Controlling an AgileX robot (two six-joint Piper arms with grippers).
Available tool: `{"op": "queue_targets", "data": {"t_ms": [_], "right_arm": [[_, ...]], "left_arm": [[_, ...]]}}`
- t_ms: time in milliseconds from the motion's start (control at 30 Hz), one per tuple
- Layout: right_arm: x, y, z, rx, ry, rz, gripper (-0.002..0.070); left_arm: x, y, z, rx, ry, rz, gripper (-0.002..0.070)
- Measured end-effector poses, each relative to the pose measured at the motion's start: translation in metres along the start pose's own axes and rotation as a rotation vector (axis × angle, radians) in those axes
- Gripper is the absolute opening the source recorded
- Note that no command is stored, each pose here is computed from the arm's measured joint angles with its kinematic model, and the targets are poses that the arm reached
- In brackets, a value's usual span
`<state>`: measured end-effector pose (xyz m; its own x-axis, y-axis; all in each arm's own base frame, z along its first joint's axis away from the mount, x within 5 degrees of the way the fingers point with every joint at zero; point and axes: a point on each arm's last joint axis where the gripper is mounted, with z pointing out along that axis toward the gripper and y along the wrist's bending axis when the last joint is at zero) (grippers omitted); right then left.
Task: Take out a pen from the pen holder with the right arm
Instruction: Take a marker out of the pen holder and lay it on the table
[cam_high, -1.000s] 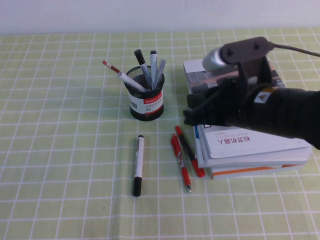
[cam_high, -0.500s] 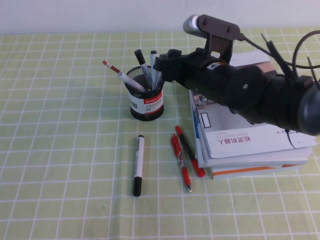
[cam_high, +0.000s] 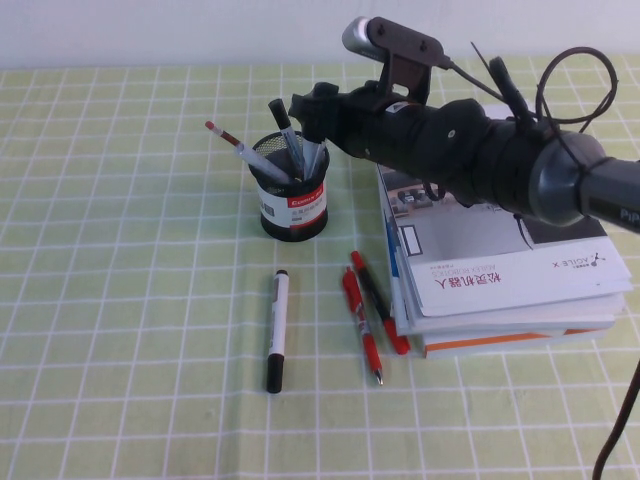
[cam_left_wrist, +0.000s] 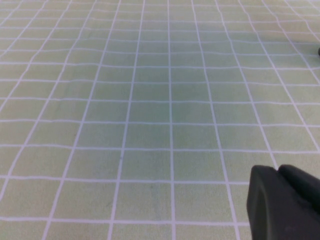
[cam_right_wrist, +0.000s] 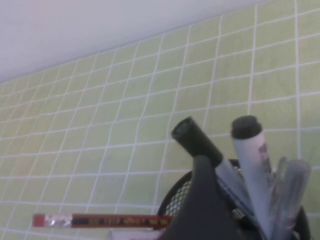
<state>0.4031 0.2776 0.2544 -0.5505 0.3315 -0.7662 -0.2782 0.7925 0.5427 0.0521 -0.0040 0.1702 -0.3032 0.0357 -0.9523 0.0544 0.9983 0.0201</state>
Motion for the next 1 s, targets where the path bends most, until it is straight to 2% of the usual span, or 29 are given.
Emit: {"op": "queue_targets", "data": {"t_ms": [367,633,1000], "right_arm": [[-0.005,-0.017,0.004,0.024,0.020,0.058,0.0425],[0.009,-0.025,0.014,0.037,0.071,0.036,0.0363],[0.011,-0.026,0.016,0.040,0.075,0.037,0.0347]], "left_arm": [[0.000,0.000,0.000,0.000,0.000,0.000,-0.0005],[0.000,0.000,0.000,0.000,0.000,0.000,-0.0005],[0.000,0.000,0.000,0.000,0.000,0.000,-0.0005]]}}
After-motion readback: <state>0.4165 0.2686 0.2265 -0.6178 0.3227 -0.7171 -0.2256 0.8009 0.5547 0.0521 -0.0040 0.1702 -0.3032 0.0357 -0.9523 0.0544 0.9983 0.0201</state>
